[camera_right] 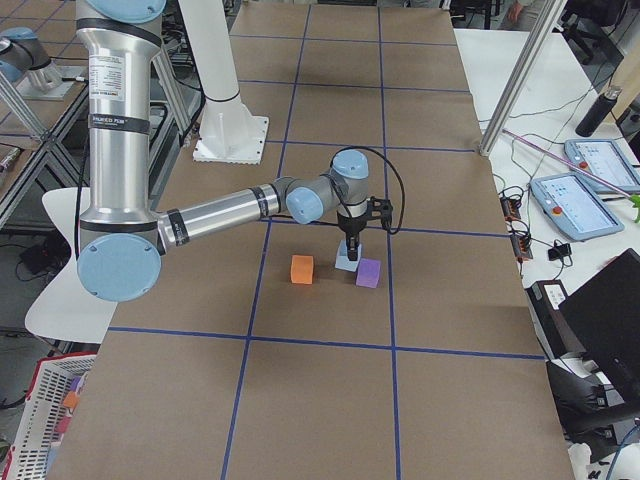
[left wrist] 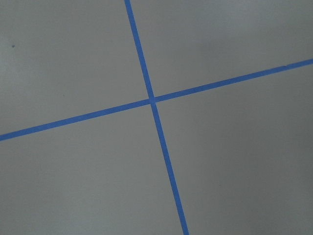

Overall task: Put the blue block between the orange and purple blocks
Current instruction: 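Lower the light blue cube into the gap between purple and orange cubes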

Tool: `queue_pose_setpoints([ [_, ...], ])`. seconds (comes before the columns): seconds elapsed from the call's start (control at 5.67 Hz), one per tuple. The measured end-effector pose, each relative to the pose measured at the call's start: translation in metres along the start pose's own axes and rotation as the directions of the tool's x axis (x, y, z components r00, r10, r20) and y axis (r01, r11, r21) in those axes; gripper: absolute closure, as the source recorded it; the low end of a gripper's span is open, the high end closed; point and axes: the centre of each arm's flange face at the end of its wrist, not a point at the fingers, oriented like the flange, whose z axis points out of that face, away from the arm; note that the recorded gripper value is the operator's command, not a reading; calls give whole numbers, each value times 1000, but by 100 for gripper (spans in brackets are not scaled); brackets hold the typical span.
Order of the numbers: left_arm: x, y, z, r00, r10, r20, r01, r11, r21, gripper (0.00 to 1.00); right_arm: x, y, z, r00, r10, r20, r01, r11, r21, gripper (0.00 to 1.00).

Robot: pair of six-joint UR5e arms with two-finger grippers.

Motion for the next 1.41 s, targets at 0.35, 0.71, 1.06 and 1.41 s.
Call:
queue_pose_setpoints([
  [0.35,0,1,1,1000,1,-1,-1,1000,0,0,7,9,3,1000,15,-3,-15,1000,-6,67],
  [0.71,0,2,1,1000,1,-1,-1,1000,0,0,-2,20,15,1000,22,14,-22,1000,-1,47],
  [1.06,-1,3,1,1000,2,-1,-2,1000,1,0,3,33,25,999,20,47,-22,999,41,26],
  [1.41,-1,3,2,1000,2,-2,-2,1000,0,0,7,32,26,1000,17,24,-19,997,80,2],
])
